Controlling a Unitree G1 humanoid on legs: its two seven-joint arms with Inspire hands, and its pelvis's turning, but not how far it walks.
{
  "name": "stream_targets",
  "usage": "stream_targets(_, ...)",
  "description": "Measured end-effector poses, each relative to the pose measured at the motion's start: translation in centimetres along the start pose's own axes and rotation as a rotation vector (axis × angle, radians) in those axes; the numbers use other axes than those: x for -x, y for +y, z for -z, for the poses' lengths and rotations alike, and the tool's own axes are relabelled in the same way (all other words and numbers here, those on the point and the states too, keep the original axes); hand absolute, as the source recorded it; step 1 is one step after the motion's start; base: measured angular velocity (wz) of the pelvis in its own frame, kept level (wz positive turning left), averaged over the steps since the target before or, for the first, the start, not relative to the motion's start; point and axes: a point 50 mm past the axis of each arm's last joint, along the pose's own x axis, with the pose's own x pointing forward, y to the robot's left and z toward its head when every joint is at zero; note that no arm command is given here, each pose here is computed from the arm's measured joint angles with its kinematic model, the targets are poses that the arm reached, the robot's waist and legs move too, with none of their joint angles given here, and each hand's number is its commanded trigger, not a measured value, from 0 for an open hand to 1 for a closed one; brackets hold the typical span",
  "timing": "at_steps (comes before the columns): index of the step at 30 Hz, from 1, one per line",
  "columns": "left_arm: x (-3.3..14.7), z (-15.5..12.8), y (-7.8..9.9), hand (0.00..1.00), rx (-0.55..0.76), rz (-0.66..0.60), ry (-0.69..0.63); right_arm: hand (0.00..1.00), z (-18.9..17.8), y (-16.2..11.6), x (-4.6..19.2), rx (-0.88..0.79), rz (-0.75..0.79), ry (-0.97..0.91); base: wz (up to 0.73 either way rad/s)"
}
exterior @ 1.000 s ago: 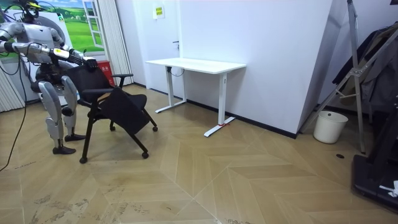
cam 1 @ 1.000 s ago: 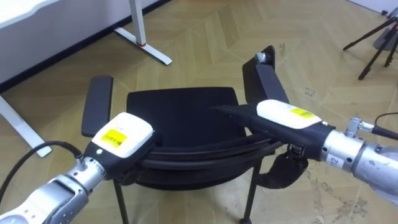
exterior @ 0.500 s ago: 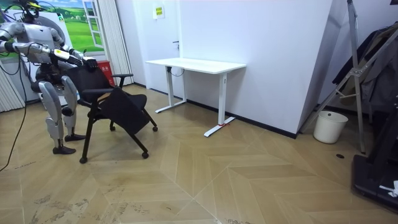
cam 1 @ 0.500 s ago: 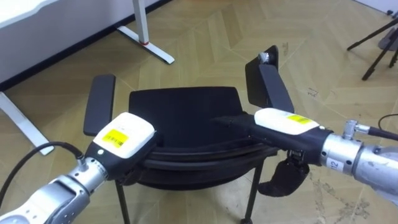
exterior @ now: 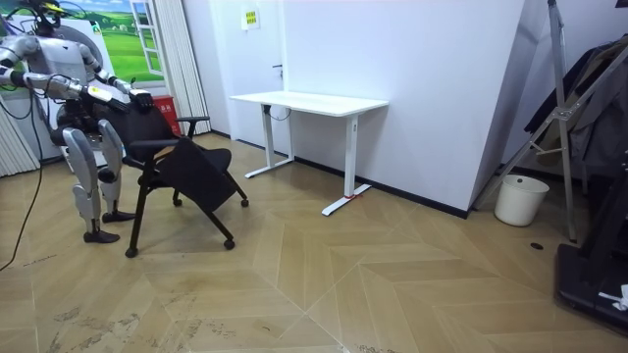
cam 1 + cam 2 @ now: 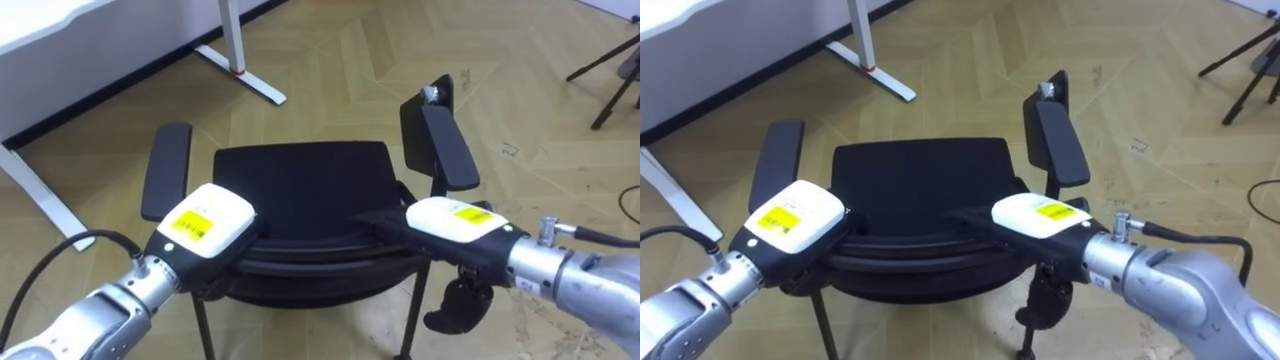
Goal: Push chair
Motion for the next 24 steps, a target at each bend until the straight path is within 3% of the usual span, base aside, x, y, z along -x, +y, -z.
stream_targets(19, -0.5, -0.9, -1.0, 1.0, 0.025, 0.002, 0.012, 0.0, 1.6, 2.3, -1.8, 0.126, 0.143, 0.134, 0.01)
stream_targets(20, -0.5, -0.9, -1.0, 1.0, 0.026, 0.005, 0.011, 0.06, 1.6, 2.4, -1.9, 0.133, 0.145, 0.138, 0.04)
stream_targets(21, -0.5, -0.9, -1.1, 1.0, 0.026, 0.007, 0.01, 0.66, 1.6, 2.4, -1.9, 0.138, 0.144, 0.14, 0.03)
stream_targets(22, -0.5, -1.0, -1.1, 1.0, 0.028, 0.01, 0.009, 0.95, 1.6, 2.5, -1.9, 0.146, 0.142, 0.144, 0.0)
stream_targets(24, -0.5, -1.1, -1.2, 1.0, 0.03, 0.014, 0.007, 1.0, 1.7, 2.6, -2.0, 0.147, 0.145, 0.148, 0.0)
